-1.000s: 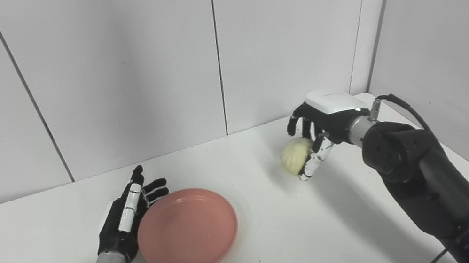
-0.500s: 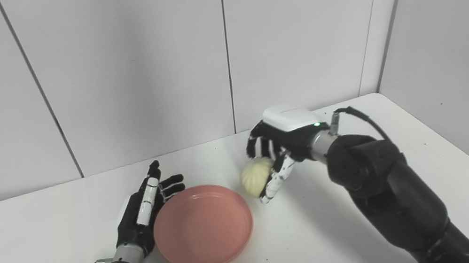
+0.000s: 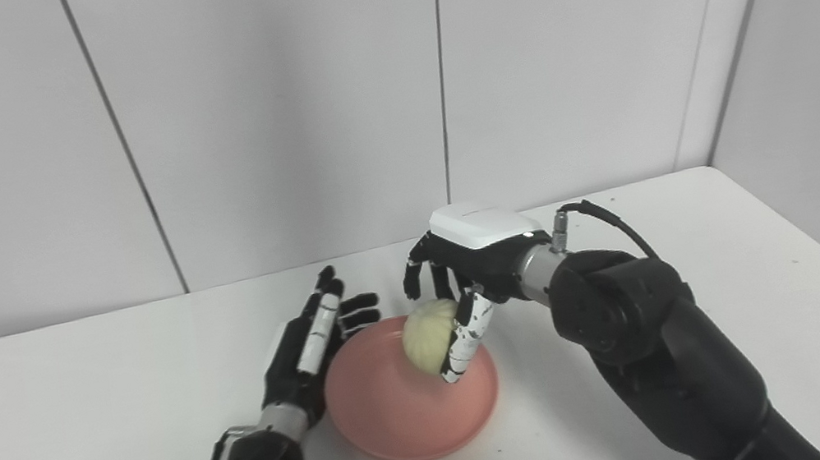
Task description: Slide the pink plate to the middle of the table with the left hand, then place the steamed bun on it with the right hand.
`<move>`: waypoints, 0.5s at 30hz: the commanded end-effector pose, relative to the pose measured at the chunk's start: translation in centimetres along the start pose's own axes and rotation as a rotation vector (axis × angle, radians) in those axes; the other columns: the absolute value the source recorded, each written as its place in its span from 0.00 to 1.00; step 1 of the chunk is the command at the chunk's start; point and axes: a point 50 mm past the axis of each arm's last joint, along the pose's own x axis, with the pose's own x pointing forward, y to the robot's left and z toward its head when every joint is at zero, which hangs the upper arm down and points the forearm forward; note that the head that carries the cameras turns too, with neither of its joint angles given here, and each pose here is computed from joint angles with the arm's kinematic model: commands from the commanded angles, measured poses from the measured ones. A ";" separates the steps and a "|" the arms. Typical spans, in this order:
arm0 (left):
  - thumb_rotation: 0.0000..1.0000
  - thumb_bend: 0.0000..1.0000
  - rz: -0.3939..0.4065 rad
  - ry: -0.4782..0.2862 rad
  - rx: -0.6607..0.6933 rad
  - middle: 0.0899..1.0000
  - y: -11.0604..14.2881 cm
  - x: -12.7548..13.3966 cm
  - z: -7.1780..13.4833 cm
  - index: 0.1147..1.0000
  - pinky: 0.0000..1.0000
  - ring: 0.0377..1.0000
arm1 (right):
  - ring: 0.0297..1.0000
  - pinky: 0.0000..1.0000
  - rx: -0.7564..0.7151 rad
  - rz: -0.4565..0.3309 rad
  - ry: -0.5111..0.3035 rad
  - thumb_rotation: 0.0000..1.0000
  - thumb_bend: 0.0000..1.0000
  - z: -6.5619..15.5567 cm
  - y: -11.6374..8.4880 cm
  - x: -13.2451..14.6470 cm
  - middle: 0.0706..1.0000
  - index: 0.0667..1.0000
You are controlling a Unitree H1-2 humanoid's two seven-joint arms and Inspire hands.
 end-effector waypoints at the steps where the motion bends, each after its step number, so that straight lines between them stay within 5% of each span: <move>1: 0.80 0.64 -0.001 0.108 -0.008 0.67 -0.6 -0.9 -2.7 0.96 0.66 0.67 | 0.29 0.22 -0.037 -0.060 -0.028 0.15 0.84 1.2 -1.7 0.4 0.37 0.54; 15: 0.79 0.65 -0.007 0.102 -0.010 0.64 -1.0 -0.8 -2.6 0.94 0.64 0.65 | 0.33 0.24 -0.066 0.040 -0.030 0.12 0.85 1.8 1.9 3.7 0.42 0.58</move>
